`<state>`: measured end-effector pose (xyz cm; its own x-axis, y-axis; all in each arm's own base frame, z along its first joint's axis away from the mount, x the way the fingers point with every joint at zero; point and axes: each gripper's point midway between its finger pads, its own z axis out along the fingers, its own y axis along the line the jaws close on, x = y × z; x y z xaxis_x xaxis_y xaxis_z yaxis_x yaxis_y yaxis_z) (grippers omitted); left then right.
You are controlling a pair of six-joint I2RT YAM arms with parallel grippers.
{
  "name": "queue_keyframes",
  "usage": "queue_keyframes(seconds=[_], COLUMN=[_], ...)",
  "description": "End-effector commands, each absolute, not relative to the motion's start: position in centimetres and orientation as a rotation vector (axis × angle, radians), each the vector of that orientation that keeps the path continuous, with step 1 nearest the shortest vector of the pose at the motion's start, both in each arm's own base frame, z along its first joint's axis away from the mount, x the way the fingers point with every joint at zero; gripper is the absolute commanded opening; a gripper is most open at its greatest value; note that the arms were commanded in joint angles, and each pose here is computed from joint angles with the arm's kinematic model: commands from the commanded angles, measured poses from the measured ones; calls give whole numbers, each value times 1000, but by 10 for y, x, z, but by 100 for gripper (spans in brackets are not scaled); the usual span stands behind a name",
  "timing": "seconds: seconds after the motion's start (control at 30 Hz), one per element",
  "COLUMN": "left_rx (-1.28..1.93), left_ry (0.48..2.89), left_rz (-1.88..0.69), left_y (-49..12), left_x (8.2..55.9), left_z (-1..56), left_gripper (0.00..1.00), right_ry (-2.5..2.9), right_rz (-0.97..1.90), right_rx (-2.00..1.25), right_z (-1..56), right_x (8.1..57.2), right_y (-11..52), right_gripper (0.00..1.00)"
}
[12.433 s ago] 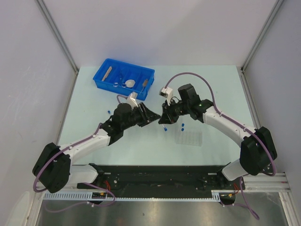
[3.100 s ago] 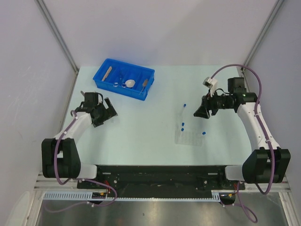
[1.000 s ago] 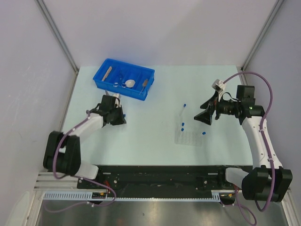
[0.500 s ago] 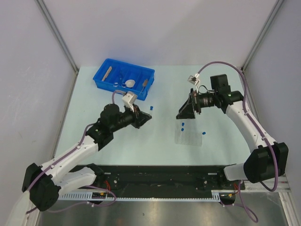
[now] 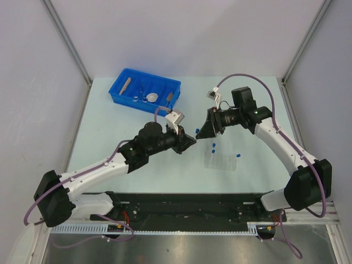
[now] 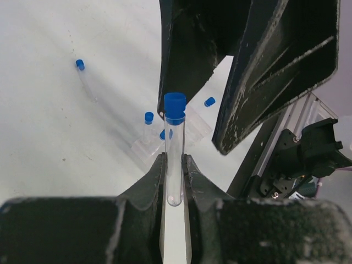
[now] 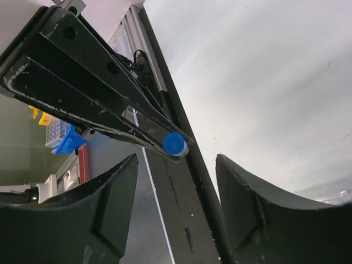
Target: Organize the chemistry lab equipment
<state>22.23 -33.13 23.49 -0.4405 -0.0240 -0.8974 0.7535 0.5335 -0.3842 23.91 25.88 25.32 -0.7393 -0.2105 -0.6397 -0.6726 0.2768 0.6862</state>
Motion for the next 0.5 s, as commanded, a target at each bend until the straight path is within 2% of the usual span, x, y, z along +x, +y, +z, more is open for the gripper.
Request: queue_keyframes(seconds=[0.0,0.37,0.4,0.47], left_rx=[600,657,659,666], left_ry=[1759,1782,1783,1787], left_rz=[-986,-952,-950,-946], left_y=[-340,-350,-350,-351], left_x=[230,226,225,224], left_z=[258,253,252,251], left_gripper=[3,2,2,2], right_ry=[2099,2118,2113,2100], right_rz=[1359,1326,1338,1351], right_rx=[-824,-811,-810,-802], right_z=[260,254,255,259], right_x=[247,252,252,253], right_y=[263,266,266,266], right_gripper=[59,43,38,34])
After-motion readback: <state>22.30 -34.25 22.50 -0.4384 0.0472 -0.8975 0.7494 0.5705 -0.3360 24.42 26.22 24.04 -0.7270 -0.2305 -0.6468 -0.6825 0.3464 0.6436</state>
